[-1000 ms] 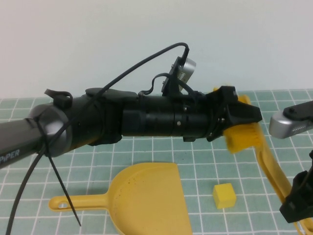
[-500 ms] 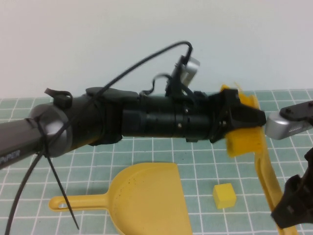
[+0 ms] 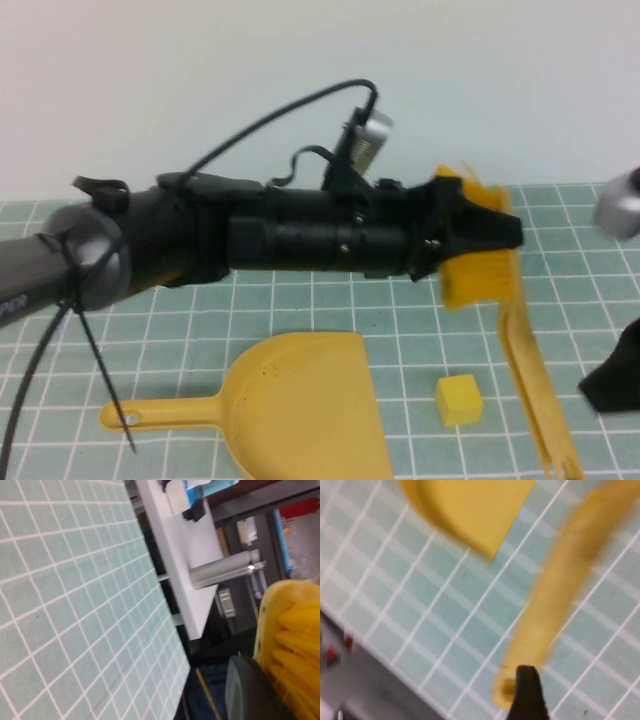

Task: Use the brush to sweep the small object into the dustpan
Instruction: Hand over the broom

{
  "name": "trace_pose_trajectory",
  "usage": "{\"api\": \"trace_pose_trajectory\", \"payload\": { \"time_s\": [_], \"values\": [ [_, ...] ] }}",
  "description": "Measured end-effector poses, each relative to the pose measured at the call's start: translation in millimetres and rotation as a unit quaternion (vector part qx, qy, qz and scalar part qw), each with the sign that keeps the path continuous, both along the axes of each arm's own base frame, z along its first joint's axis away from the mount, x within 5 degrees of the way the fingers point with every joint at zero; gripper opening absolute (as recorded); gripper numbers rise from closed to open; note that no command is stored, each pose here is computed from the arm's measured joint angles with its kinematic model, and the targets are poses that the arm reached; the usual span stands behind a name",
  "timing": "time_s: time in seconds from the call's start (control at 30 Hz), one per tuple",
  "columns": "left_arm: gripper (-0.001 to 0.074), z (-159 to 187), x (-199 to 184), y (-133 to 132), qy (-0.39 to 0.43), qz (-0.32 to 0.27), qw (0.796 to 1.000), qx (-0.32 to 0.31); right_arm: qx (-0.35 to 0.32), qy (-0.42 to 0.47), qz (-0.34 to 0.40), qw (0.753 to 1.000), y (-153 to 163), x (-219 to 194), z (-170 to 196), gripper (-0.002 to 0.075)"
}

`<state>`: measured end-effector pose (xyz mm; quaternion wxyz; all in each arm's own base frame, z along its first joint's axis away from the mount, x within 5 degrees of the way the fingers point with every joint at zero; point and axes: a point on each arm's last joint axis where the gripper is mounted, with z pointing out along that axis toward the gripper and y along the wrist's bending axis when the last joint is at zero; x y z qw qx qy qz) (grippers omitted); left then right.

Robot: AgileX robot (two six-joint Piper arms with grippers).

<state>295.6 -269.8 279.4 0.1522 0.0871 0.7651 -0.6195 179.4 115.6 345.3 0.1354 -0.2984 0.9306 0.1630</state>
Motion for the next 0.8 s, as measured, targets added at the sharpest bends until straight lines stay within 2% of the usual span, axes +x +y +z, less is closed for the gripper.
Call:
{"api": "trace_pose_trajectory", "payload": {
  "time_s": [0.17,0.3,0.4,0.47,0.53,0.63,0.8],
  "values": [
    [0.0157,5.5,11.6,24.5,-0.007,-0.019,0.999,-0.030,0.044,-0.033,-0.062,0.997,-23.8,3.2,15.2,0.0480],
    [0.0156,11.7,12.1,39.5,-0.034,-0.062,0.996,-0.063,0.135,-0.021,-0.050,0.989,-25.6,6.8,17.9,0.0480],
    [0.0156,15.1,9.9,44.4,-0.042,-0.088,0.992,-0.080,0.235,0.004,-0.019,0.972,-21.4,10.5,15.5,0.0480],
    [0.0156,15.2,10.6,45.6,-0.044,-0.087,0.992,-0.080,0.311,0.015,-0.011,0.950,-18.2,19.3,11.6,0.0480],
    [0.0156,15.1,11.1,46.4,-0.047,-0.086,0.992,-0.079,0.354,0.028,-0.019,0.935,-18.0,28.4,3.0,0.0480],
    [0.0156,15.9,12.1,46.8,-0.043,-0.083,0.992,-0.079,0.379,0.046,-0.033,0.924,-18.1,37.2,-15.5,0.0480],
    [0.0156,16.9,12.3,46.7,-0.041,-0.084,0.992,-0.080,0.380,0.061,-0.024,0.923,-18.8,30.2,-51.6,0.0480]
  ]
}}
